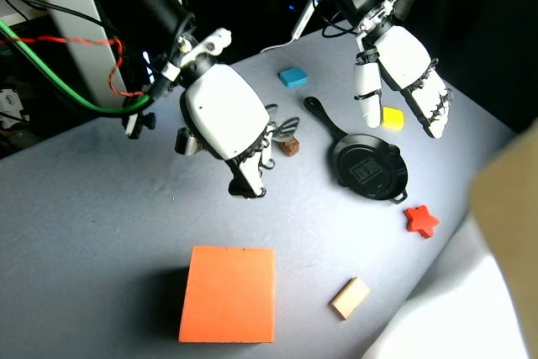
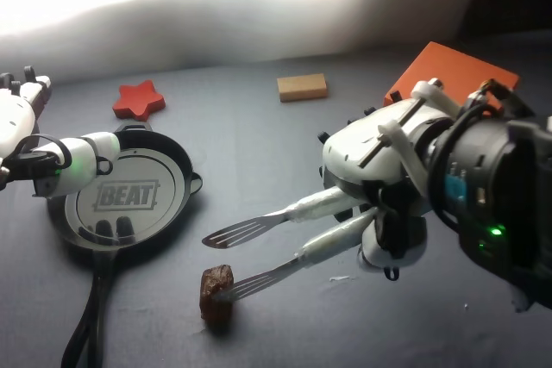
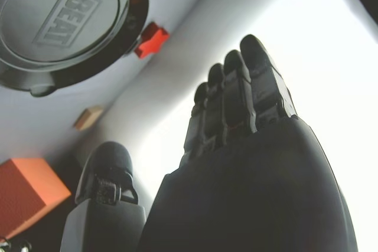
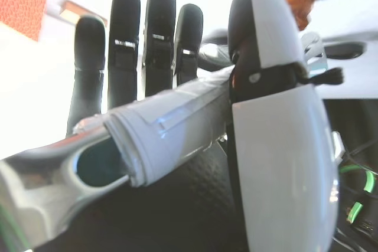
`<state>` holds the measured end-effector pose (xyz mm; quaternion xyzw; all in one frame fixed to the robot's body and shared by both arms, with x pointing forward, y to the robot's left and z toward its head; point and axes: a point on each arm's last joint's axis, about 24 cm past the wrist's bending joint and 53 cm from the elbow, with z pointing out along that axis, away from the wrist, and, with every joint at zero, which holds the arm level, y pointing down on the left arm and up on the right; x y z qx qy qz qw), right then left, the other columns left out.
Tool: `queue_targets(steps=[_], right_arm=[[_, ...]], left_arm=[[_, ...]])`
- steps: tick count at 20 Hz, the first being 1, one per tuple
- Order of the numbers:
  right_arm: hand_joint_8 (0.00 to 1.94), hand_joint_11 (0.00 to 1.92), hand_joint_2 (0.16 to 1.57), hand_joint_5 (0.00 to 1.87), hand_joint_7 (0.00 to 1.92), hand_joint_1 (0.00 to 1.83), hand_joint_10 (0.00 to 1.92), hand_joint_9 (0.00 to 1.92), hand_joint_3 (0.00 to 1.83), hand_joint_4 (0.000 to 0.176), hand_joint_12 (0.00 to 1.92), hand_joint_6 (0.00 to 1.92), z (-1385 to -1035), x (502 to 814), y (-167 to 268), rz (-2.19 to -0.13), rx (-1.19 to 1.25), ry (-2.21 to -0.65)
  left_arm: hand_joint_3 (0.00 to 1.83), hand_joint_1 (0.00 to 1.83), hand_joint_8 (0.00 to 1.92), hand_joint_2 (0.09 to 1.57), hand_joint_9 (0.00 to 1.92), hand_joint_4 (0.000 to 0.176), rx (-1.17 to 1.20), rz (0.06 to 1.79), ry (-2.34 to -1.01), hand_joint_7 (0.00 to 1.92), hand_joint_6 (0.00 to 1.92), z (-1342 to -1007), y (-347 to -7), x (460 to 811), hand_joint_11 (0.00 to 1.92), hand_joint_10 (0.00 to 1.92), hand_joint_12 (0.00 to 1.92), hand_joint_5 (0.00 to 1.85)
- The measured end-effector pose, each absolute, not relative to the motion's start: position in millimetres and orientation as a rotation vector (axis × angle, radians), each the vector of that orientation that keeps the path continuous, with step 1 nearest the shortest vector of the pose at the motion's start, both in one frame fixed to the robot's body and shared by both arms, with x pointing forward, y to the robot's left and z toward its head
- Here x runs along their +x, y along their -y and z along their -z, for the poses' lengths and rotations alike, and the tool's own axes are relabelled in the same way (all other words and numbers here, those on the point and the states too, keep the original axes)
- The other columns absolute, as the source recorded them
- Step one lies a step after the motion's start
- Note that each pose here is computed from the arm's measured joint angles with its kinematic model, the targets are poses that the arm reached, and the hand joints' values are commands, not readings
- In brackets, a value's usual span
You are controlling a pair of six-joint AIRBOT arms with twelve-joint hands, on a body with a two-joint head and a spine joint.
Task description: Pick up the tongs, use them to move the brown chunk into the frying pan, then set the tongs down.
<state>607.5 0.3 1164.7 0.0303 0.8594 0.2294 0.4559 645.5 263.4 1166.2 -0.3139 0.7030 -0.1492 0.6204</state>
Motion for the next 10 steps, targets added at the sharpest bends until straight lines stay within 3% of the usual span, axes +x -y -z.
queue_targets(steps=[10], right_arm=[[0.06,0.2,1.15,0.67,0.95,1.11,0.79,0.59,0.0,0.0,1.61,0.55,-1148.1,613.7,-19.3,-0.593,0.099,-2.143]], left_arm=[[0.0,0.0,0.0,1.27,0.13,0.0,-0.719,0.347,-1.62,0.12,0.0,-1166.7,-262.5,646.9,0.0,0.0,0.48,0.05]])
